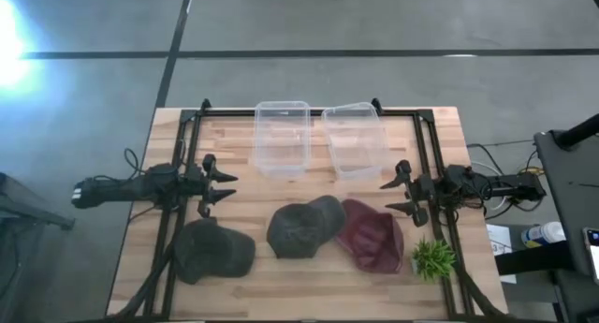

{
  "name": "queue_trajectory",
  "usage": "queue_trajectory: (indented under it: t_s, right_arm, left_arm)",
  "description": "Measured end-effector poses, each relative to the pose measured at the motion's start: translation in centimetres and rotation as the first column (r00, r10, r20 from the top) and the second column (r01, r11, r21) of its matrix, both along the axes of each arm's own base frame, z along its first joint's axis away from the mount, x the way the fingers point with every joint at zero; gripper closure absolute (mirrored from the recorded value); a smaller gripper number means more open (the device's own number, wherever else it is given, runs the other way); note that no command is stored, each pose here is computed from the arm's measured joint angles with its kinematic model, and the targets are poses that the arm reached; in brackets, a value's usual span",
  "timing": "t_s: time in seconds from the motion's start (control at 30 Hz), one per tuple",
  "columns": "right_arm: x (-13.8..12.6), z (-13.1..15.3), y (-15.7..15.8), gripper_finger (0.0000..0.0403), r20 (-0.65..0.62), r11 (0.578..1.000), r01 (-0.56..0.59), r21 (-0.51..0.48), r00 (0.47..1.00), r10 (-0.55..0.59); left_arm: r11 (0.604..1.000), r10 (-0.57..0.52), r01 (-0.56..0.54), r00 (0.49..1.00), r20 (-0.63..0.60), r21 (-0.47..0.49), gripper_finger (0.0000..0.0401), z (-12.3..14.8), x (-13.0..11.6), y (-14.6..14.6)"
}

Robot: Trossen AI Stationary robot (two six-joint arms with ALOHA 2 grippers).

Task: Pick & Place hat
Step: Put the red cap in the right transparent bin

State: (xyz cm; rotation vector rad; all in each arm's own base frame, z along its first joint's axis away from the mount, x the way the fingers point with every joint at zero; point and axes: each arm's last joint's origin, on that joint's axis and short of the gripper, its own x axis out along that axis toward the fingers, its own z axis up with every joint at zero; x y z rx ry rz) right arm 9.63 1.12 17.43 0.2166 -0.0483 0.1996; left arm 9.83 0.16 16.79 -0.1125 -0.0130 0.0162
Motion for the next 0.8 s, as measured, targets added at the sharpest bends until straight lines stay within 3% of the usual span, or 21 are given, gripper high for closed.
queue_trajectory:
  t_s: [0.07,0.1,0.2,0.27,0.33,0.37,0.43,0.53,0.6,0.67,0.73,0.8]
  right_arm:
    - [0.00,0.08,-0.03,0.0150,-0.035,0.971,-0.006,0.237,0.999,0.014]
    - [0.00,0.15,-0.03,0.0151,-0.051,0.932,-0.010,0.362,0.998,0.030]
    - [-0.02,0.30,-0.04,0.0151,-0.081,0.737,-0.008,0.676,0.993,0.085]
    - [0.00,0.39,-0.22,0.0149,-0.086,0.612,0.034,0.790,0.995,0.055]
    - [0.00,0.45,-0.39,0.0147,-0.084,0.531,0.062,0.845,0.996,0.017]
    - [0.00,0.51,-0.44,0.0147,-0.078,0.526,0.067,0.848,0.997,0.000]
    - [0.00,0.72,-0.59,0.0147,-0.056,0.557,0.081,0.827,0.997,-0.062]
    - [0.10,0.65,-0.84,0.0152,-0.070,0.525,0.137,0.840,0.987,-0.145]
    - [0.27,0.55,-0.68,0.0155,-0.085,0.514,0.121,0.849,0.992,-0.092]
    - [0.50,0.41,-0.45,0.0156,-0.132,0.458,0.118,0.881,0.991,-0.003]
    - [0.70,0.33,-0.22,0.0156,-0.252,0.417,0.203,0.886,0.965,0.067]
    - [0.83,0.76,0.04,0.0156,-0.406,0.424,0.326,0.845,0.907,0.112]
  left_arm:
    - [1.000,0.000,0.000,1.000,-0.001,0.000,0.0224,-0.01,0.00,0.00]
    - [1.000,0.000,0.000,1.000,0.000,0.000,0.0224,-0.01,0.00,0.00]
    - [1.000,0.000,0.000,1.000,0.000,0.000,0.0224,0.00,0.00,0.01]
    - [1.000,0.001,-0.001,1.000,0.000,0.000,0.0224,0.00,0.00,0.01]
    - [1.000,0.001,-0.001,1.000,0.000,0.000,0.0224,0.00,0.00,0.01]
    - [1.000,0.001,-0.001,1.000,0.000,0.000,0.0224,0.00,0.00,0.01]
    - [1.000,0.001,-0.001,1.000,0.000,0.000,0.0224,0.00,0.00,0.01]
    - [1.000,0.001,-0.001,1.000,0.000,0.000,0.0224,0.00,0.00,0.01]
    - [1.000,0.001,-0.001,1.000,0.000,0.000,0.0224,0.00,0.00,0.01]
    - [1.000,0.001,-0.001,1.000,0.000,0.000,0.0224,0.00,0.00,0.01]
    - [1.000,0.001,-0.001,1.000,0.000,0.000,0.0224,0.00,0.00,0.01]
    - [1.000,0.001,-0.001,1.000,0.000,0.000,0.0224,0.00,0.00,0.01]
